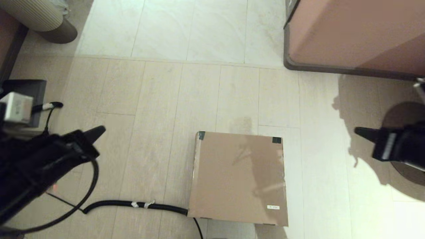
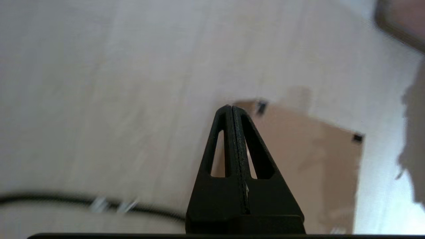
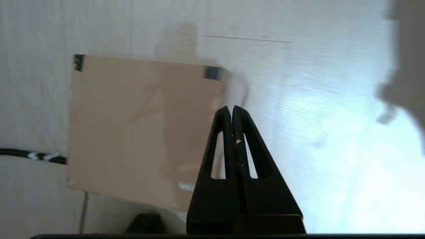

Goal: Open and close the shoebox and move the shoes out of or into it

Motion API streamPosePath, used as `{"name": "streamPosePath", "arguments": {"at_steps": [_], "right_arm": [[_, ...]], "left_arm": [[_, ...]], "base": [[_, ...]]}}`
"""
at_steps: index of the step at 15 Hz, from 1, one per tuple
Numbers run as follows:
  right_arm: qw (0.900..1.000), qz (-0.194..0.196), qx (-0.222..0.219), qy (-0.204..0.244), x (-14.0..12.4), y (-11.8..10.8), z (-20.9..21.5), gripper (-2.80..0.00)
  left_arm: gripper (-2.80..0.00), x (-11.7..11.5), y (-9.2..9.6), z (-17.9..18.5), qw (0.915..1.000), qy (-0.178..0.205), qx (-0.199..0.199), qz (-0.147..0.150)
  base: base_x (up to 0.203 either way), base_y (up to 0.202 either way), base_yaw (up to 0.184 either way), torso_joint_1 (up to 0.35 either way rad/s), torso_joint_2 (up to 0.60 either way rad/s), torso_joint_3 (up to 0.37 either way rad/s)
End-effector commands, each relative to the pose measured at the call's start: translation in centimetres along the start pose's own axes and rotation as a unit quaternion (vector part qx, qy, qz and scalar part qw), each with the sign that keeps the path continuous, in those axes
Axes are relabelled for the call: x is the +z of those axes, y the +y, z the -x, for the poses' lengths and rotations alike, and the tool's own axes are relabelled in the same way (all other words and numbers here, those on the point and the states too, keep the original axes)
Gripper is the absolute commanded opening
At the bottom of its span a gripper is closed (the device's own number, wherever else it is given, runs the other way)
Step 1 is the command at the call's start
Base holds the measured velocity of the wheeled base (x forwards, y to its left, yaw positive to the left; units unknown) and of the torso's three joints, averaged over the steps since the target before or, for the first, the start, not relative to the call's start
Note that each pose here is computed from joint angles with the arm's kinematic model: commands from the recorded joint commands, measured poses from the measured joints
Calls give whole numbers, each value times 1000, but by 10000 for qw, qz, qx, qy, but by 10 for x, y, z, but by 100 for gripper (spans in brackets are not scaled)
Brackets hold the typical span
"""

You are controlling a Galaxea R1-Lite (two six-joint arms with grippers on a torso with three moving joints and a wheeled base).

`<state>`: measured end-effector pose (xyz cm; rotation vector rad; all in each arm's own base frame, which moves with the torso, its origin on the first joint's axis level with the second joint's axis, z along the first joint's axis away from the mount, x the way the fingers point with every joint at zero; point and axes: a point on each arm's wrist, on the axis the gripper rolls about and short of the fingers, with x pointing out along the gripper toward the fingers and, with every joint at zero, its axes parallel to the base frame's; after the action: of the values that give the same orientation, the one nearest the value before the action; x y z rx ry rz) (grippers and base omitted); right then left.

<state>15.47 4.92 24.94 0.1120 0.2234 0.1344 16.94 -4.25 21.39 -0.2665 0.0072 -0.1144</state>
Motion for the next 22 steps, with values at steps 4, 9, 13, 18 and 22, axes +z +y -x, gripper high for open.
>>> {"name": "streamPosePath", "arguments": {"at_steps": [4,9,13,18,22], "right_arm": [[9940,85,-846,-689,-99,-43,123,-280],[9900,713,-1181,288,-181,-53,128,-280],[9940,786,-347,681,-189,-50,128,-280],[9892,289,-651,1280,-192,-51,119,-280],[9915,192,-1023,777,-194,-51,126,-280]], "left_arm": [[-280,-26,28,88,9969,431,545,-359],[-280,-65,45,126,9779,1324,1350,-895],[-280,-107,56,159,9675,1962,954,-1276],[-280,-110,58,169,9609,1732,1584,-1468],[-280,-112,54,176,9736,1159,1143,-1599]], "base": [[0,0,0,0,0,0],[0,0,0,0,0,0],[0,0,0,0,0,0],[0,0,0,0,0,0],[0,0,0,0,0,0]]}}
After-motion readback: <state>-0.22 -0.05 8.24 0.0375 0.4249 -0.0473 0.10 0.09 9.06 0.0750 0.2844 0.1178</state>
